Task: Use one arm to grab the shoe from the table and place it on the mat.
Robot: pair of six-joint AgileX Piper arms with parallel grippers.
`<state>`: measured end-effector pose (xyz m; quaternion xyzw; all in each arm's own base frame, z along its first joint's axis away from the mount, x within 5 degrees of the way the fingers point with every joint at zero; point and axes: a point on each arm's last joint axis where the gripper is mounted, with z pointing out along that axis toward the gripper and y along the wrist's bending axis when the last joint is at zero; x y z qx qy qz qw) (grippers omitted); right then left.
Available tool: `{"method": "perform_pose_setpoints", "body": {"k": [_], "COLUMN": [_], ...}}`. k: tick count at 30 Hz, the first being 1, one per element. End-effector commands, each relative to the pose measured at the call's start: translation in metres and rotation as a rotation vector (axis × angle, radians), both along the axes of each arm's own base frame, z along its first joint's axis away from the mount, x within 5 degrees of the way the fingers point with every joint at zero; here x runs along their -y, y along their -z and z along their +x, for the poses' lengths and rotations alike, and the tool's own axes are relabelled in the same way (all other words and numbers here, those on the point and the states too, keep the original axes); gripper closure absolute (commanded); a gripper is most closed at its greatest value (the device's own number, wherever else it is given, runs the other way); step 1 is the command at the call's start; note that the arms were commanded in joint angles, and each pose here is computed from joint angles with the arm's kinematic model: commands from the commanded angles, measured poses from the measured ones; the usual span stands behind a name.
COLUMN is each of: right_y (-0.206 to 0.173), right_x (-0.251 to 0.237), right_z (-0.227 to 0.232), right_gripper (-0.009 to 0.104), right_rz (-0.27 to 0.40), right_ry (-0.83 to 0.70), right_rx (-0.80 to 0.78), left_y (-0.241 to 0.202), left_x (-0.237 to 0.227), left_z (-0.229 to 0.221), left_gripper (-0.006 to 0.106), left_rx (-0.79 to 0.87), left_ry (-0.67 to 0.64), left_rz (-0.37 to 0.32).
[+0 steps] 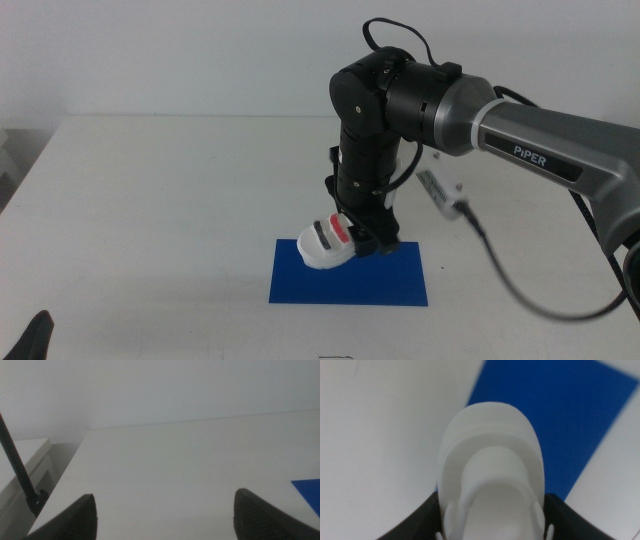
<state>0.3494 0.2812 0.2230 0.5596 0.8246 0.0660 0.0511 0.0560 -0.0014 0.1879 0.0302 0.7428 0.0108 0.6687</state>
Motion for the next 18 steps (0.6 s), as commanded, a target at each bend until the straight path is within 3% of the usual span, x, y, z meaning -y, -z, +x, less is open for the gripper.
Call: {"method": "perform_pose_setpoints", "body": {"k": [1,2,13,18], "right_y": [-0.035,-0.035,-0.009,-0.005], "right_x": [0.003,0.003,-0.002,0.0], "right_z": [-0.012,-0.012,-0.007,-0.004], "right_gripper": [0.096,0.096,0.096,0.096], "right_rz": [0.032,0.044,0.08,0.047], "right_ry": [0.16,0.229,0.267,0.263], "right_rx": [0.002,-0.002,-0.124,-0.1], "left_y": [-0.01,-0.01,-0.01,-0.01], "left_x": [0.0,0.0,0.0,0.0], "left_z": [-0.001,-0.001,-0.001,-0.001], "left_gripper": [0.007,0.007,0.007,0.007], "left_rx": [0.102,0.102,0.102,0.102], "left_ry": [0.003,0.003,0.003,0.003], "left_rz": [-0.026,-0.026,-0.026,-0.026]}}
